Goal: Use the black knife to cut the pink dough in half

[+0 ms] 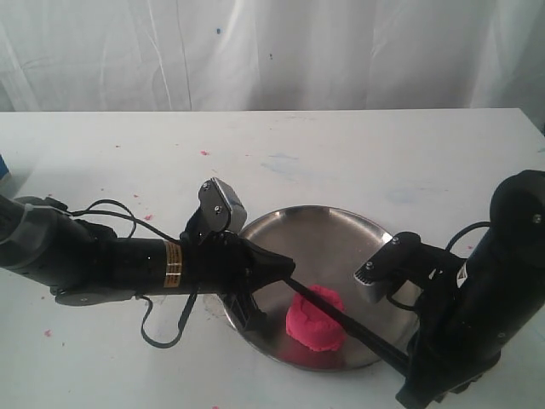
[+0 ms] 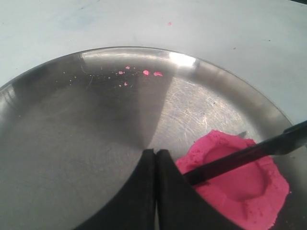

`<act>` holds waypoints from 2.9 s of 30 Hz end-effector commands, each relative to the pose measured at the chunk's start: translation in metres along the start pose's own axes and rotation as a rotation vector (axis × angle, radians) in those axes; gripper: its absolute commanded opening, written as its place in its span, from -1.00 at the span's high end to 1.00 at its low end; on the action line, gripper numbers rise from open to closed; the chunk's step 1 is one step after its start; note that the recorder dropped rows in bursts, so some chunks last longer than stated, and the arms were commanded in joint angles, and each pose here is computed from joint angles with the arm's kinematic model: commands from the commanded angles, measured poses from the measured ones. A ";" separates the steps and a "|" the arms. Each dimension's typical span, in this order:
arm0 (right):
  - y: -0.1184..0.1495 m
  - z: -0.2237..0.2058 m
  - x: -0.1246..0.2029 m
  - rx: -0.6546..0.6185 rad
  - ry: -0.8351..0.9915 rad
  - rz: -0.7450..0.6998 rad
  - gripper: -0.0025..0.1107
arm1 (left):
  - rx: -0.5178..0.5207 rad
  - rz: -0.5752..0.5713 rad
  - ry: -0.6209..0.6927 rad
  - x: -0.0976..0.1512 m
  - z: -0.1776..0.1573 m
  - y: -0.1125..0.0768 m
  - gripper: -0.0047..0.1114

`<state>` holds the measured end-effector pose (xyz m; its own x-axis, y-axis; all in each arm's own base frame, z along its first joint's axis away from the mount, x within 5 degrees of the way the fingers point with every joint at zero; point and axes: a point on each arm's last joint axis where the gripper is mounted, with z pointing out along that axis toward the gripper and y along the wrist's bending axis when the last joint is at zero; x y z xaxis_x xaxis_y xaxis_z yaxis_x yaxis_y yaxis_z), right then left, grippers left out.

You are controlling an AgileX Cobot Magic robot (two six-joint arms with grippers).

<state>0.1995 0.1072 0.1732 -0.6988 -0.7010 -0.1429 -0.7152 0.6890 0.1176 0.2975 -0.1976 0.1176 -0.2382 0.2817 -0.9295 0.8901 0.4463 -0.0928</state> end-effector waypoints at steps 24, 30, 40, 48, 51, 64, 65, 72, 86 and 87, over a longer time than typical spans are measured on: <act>-0.002 0.009 -0.003 -0.001 0.009 0.014 0.96 | -0.037 0.030 0.132 0.011 -0.001 0.003 0.92; -0.002 0.009 -0.003 -0.002 0.008 0.019 0.96 | -0.048 0.041 0.172 0.014 -0.002 0.004 0.92; -0.002 0.009 -0.003 0.000 0.005 0.019 0.96 | -0.048 0.041 0.172 0.014 -0.002 0.004 0.92; -0.002 0.009 -0.003 0.001 0.003 0.019 0.96 | -0.048 0.041 0.172 0.014 -0.002 0.004 0.92; -0.003 0.009 -0.003 0.002 0.001 0.019 0.96 | -0.048 0.041 0.172 0.014 -0.002 0.004 0.92; -0.003 0.009 -0.004 0.005 -0.004 0.019 0.96 | -0.048 0.041 0.172 0.014 -0.002 0.004 0.92; -0.003 0.009 -0.004 0.005 -0.004 0.019 0.96 | -0.048 0.041 0.172 0.014 -0.002 0.004 0.92; -0.003 0.013 -0.004 -0.001 0.012 0.022 0.96 | -0.048 0.041 0.172 0.014 -0.002 0.004 0.92; -0.004 0.013 -0.004 0.000 0.010 0.042 0.96 | 0.011 0.066 0.017 -0.011 -0.006 -0.003 0.92; -0.004 0.013 -0.004 0.000 0.010 0.042 0.96 | 0.011 0.073 0.004 -0.016 -0.008 -0.004 0.92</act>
<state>0.2045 0.1094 0.1611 -0.7151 -0.6883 -0.1218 -0.6990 0.7042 0.1247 0.2978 -0.1949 0.1176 -0.2229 0.3697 -0.9020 0.8958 0.4426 -0.0400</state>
